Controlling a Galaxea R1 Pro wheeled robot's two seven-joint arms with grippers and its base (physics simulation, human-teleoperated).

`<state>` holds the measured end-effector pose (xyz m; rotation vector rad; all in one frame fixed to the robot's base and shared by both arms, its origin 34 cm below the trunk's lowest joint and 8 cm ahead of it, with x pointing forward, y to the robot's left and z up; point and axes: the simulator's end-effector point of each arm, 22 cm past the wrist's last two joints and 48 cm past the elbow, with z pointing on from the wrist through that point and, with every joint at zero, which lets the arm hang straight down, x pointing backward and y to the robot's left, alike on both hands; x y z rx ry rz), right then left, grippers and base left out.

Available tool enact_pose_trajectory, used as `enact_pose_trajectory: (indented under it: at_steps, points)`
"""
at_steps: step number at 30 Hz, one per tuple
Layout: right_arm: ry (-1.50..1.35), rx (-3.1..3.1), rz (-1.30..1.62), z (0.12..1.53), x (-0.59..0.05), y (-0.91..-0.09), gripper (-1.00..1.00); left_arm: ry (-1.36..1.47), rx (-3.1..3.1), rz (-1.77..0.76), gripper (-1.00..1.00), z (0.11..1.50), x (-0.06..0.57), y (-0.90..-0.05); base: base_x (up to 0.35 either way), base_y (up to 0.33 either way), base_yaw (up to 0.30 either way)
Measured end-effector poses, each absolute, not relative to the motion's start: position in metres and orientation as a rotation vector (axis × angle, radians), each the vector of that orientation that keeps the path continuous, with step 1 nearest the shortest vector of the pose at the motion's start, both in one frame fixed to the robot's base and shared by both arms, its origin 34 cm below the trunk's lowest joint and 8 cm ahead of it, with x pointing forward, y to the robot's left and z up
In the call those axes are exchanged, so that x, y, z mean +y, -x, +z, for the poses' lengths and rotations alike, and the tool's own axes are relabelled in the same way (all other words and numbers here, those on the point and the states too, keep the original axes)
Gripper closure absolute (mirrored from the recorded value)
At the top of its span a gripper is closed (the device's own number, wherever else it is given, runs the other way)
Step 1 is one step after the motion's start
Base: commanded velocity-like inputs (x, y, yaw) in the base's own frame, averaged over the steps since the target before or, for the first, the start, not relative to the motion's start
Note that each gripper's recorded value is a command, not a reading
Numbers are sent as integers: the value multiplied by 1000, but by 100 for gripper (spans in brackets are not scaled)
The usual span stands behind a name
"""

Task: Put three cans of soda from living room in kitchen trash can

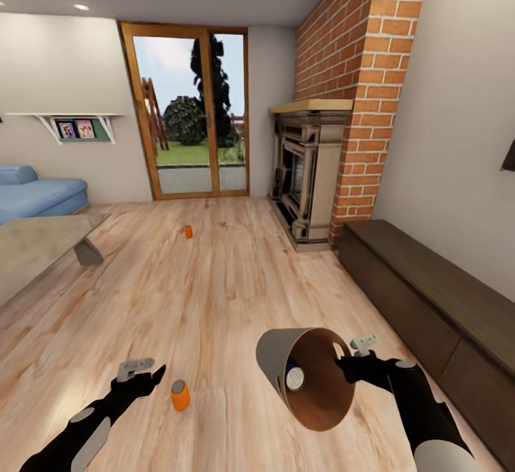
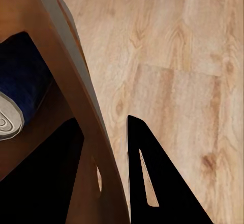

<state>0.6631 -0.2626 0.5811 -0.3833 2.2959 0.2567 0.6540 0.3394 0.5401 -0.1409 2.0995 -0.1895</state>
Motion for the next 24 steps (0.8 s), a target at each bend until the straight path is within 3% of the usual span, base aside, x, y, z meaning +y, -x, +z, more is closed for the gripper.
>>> enact_pose_trajectory:
  at_steps: [13, 24]
  points:
    - [371, 2268, 253, 584, -269, -663, 100, 156, 2171, -207, -100, 527, 337, -645, 324, 0, 1]
    - [353, 2280, 277, 620, -228, -677, 100, 228, 2319, -183, -100, 483, 351, -609, 324, 0, 39]
